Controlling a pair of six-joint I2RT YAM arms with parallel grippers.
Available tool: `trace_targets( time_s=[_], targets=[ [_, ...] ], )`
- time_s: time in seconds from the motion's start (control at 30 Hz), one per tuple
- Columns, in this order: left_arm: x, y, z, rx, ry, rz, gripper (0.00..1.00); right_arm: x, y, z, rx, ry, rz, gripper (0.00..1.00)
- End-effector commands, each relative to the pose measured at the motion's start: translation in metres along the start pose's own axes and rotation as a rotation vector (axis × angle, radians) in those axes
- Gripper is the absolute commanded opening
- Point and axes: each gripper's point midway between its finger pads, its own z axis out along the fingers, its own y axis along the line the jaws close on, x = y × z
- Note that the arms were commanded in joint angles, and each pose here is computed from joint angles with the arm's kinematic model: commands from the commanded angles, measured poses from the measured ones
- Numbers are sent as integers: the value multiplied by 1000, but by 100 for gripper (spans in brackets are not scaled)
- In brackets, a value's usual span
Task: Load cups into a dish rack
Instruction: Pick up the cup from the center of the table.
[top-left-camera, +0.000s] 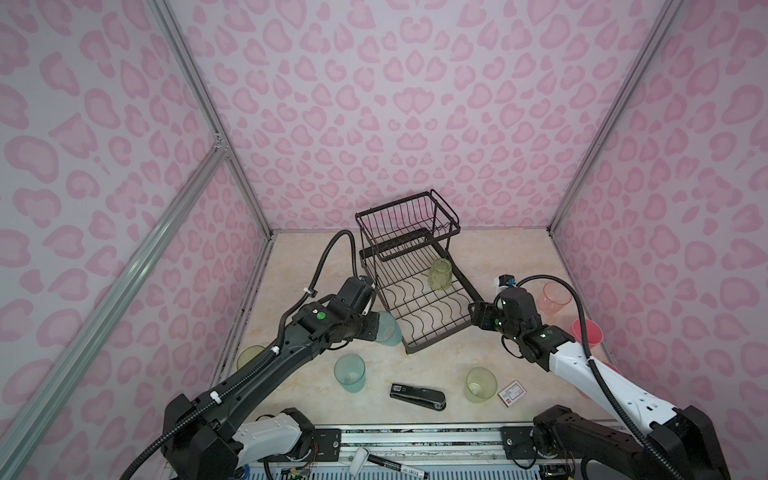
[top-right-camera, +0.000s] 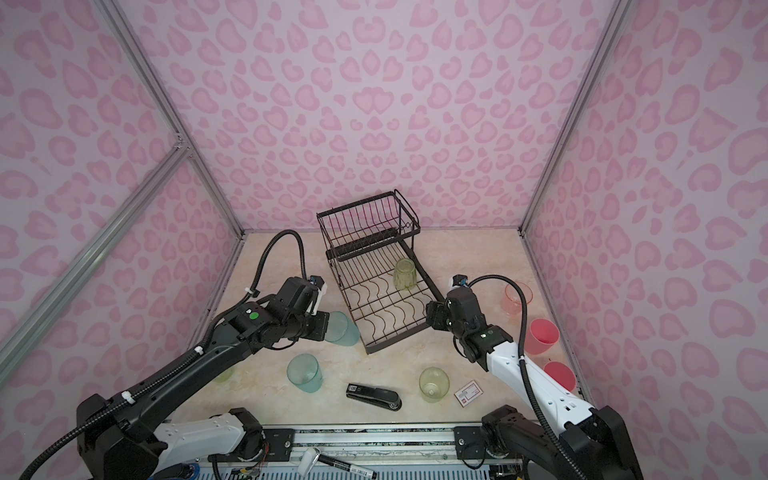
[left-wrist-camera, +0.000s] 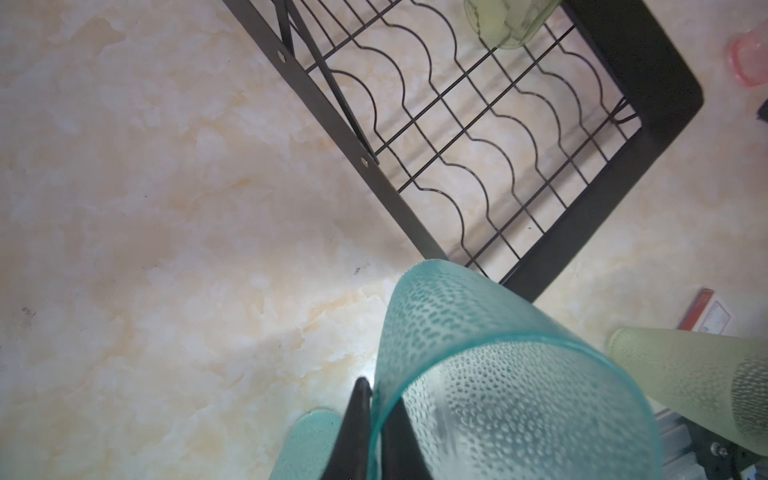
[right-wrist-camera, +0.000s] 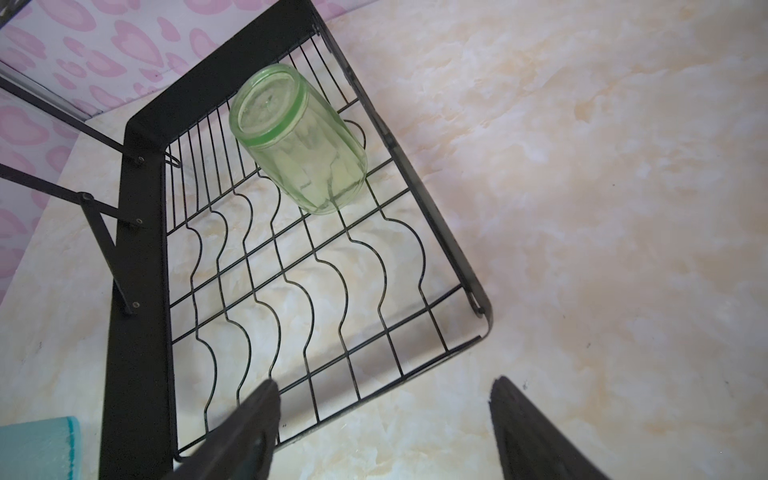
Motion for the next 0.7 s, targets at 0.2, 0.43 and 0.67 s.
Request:
trace_targets(
  time_s=[0.2, 0.43, 0.67],
  targets=[
    [-37, -37, -40, 203, -133, -55, 4, -10, 8, -10, -19, -2, 49, 80],
    [-74, -70, -64, 391, -279, -93, 3, -29, 37, -22, -155, 3, 188, 80],
    [-115, -88, -93, 508, -464, -112, 3, -76, 59, -56, -290, -72, 367, 79]
  ],
)
